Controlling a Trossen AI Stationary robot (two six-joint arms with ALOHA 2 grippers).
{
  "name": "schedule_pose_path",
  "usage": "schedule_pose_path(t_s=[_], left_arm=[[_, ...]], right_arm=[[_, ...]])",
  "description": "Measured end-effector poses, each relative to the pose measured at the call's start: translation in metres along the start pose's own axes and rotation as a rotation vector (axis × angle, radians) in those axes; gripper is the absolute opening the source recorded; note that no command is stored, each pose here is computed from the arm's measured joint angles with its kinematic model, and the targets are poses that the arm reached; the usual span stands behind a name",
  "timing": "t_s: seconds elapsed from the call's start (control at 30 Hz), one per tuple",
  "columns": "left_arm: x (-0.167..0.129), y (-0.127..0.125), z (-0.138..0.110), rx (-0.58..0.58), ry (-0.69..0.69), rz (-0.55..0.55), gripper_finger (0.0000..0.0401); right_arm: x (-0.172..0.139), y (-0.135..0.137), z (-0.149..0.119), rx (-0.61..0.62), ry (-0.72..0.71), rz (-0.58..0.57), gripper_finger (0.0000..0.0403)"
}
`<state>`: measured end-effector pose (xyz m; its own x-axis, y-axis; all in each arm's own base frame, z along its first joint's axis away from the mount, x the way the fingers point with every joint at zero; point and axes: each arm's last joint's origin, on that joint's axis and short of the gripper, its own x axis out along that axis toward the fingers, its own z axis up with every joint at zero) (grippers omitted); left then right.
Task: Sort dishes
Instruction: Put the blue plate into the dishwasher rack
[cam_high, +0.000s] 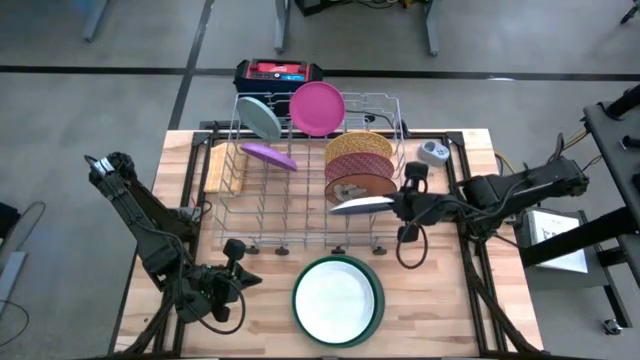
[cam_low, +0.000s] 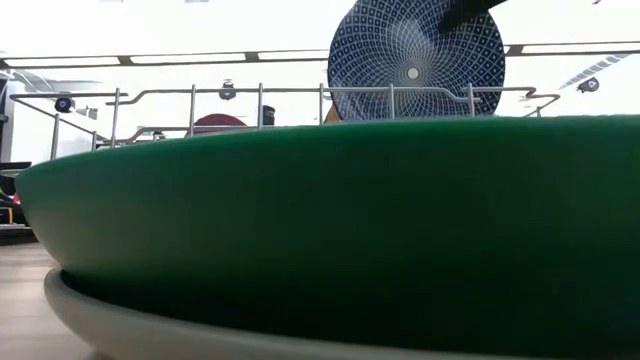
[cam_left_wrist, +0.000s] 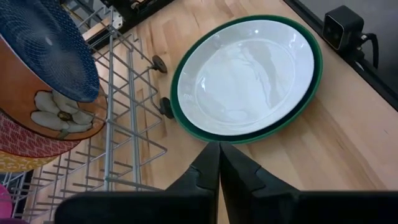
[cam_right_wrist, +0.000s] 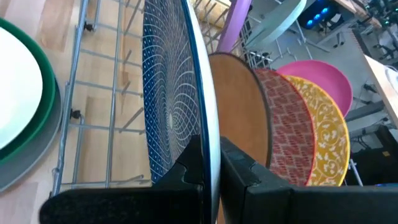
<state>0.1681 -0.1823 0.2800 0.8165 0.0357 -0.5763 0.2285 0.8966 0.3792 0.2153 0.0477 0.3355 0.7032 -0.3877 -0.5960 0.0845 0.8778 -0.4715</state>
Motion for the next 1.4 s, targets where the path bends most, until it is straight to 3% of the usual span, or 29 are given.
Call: schedule_pose_path(t_s=[0.63,1.4], left_arm=[[0.0,0.0,0.0,-0.011,-0.003,0.001,0.0],[0.0,0.0,0.0,-0.013,-0.003,0.001,0.0]], right_arm=[[0.037,0.002,-0.022,0.095,0.027,0.04,0.0008],[0.059,-0.005,-0.029,0.165,0.038,0.071,0.0008]])
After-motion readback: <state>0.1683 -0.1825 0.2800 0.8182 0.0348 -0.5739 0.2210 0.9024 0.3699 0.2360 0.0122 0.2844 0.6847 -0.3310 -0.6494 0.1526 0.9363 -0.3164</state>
